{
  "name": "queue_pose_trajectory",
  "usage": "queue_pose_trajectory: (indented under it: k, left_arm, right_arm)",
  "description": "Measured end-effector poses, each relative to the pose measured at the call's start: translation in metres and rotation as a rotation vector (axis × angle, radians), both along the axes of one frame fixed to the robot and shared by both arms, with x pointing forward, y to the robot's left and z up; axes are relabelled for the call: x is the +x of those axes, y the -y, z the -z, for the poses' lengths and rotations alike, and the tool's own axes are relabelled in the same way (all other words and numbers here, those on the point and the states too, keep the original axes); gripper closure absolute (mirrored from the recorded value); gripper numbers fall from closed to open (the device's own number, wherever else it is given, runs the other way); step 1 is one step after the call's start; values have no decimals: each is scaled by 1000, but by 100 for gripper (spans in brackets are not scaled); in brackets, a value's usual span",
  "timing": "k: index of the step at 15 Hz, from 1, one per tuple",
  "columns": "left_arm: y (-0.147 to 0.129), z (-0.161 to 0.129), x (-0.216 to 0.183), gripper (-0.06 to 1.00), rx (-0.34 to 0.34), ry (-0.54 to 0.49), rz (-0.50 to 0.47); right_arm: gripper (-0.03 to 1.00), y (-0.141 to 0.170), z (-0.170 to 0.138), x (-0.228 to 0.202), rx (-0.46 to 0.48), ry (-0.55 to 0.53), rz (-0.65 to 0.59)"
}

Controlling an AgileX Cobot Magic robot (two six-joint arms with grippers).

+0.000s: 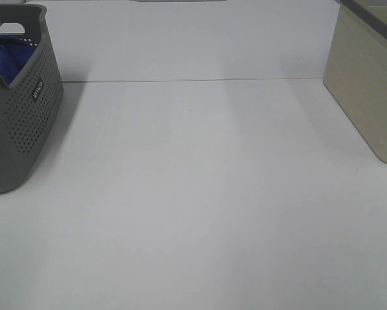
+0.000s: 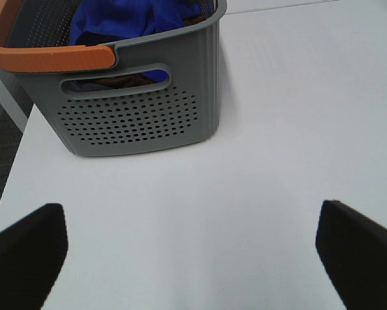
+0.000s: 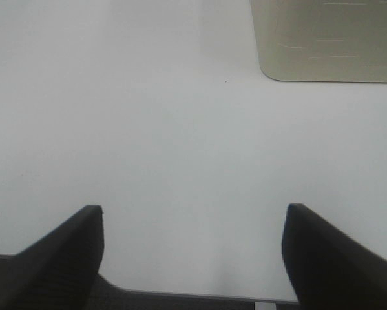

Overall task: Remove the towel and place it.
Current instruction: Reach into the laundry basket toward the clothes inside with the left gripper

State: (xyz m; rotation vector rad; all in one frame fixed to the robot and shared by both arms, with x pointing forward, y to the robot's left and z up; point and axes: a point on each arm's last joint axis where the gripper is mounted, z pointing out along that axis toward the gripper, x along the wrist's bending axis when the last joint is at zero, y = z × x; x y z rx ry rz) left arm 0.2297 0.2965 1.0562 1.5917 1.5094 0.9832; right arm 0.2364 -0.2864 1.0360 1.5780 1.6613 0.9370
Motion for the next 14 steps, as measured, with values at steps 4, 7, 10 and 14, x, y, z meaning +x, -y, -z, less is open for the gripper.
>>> queue_pose_trajectory:
  k: [4,7,10,14]
  left_arm:
    - [0,0,0,-5,-1,0,0]
    - [0,0,0,-5,-1,0,0]
    - [0,0,0,-5,-1,0,0]
    - [0,0,0,-5,-1,0,0]
  right_arm:
    - [22,0,0,0,0,0,0]
    - [22,0,0,0,0,0,0]
    - [22,0,0,0,0,0,0]
    - [22,0,0,0,0,0,0]
